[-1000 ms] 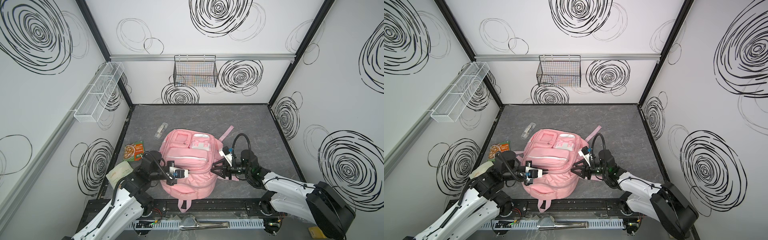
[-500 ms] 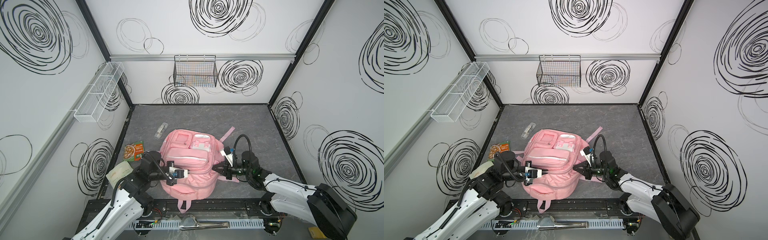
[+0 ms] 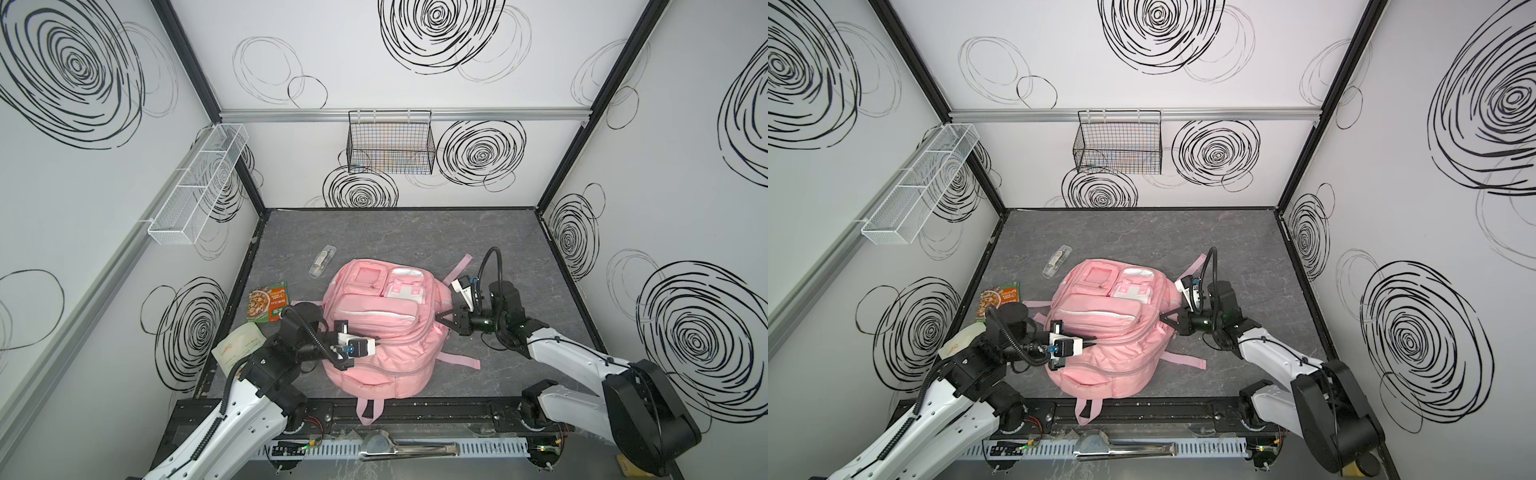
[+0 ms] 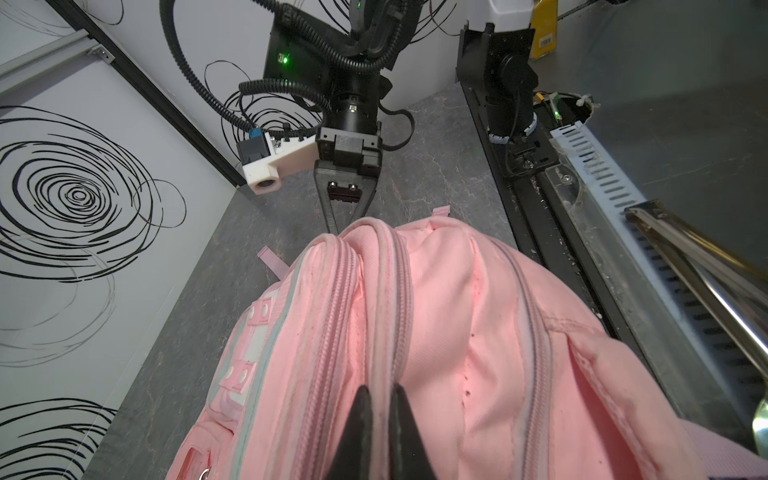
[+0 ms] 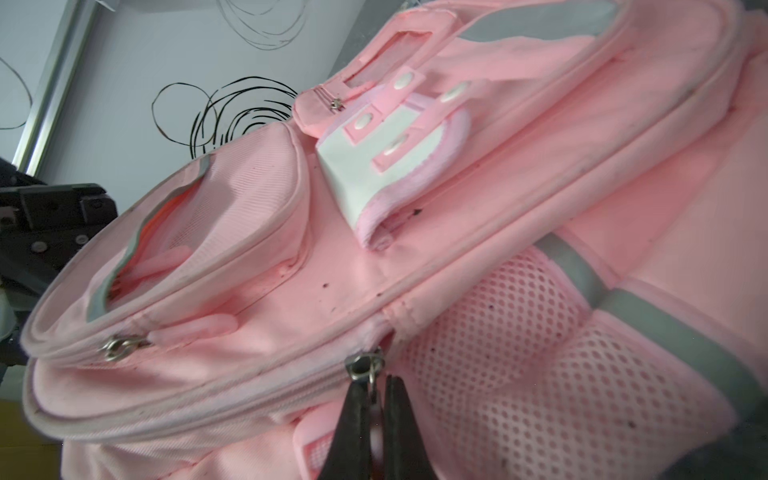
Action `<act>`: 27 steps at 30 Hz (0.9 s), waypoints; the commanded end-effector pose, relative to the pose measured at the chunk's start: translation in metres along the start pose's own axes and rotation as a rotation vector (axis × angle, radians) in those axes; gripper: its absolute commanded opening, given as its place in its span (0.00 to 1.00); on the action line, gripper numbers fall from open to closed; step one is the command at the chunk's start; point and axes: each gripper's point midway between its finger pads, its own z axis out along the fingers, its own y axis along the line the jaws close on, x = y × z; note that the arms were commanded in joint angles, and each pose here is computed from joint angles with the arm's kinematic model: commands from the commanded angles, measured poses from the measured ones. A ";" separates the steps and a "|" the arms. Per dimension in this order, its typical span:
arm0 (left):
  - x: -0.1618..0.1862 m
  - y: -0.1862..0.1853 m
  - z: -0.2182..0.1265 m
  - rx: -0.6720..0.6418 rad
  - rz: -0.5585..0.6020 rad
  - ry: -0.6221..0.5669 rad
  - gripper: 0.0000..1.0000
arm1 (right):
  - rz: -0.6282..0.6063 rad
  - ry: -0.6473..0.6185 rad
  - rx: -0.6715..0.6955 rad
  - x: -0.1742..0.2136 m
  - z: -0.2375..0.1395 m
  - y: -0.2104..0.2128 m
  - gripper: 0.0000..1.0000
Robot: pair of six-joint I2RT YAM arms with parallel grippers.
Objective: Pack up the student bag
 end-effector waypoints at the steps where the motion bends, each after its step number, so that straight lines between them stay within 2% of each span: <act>1: -0.061 0.011 -0.020 -0.042 0.166 -0.202 0.00 | 0.158 0.033 0.283 0.010 -0.007 -0.067 0.00; 7: -0.060 0.010 -0.020 -0.040 0.165 -0.210 0.00 | 0.175 0.041 0.326 0.006 -0.004 -0.078 0.00; 12: -0.059 0.013 -0.017 -0.052 0.157 -0.214 0.00 | 0.127 -0.005 0.299 -0.020 -0.006 -0.066 0.00; 13: -0.059 0.016 -0.016 -0.061 0.143 -0.217 0.00 | 0.114 -0.019 0.294 -0.026 -0.007 -0.062 0.02; 14: -0.060 0.020 -0.014 -0.081 0.120 -0.225 0.00 | 0.095 -0.038 0.289 -0.033 -0.009 -0.057 0.14; 15: -0.060 0.024 -0.012 -0.095 0.093 -0.234 0.03 | 0.078 -0.061 0.289 -0.040 -0.012 -0.054 0.29; 17: -0.057 0.023 -0.006 -0.080 0.052 -0.237 0.53 | 0.070 -0.098 0.302 -0.047 -0.017 -0.052 0.50; 18: -0.056 0.020 -0.004 -0.060 0.040 -0.234 0.64 | 0.064 -0.115 0.294 -0.050 -0.020 -0.049 0.55; 21: -0.057 0.019 0.002 -0.037 0.002 -0.228 0.68 | 0.047 -0.141 0.255 -0.052 -0.022 -0.040 0.58; 24: -0.057 0.034 0.003 -0.114 -0.079 -0.217 0.70 | 0.033 -0.142 0.189 -0.050 -0.021 -0.027 0.58; 27: -0.047 0.067 -0.003 -0.306 -0.306 -0.172 0.68 | -0.015 -0.118 0.067 -0.044 -0.016 0.000 0.55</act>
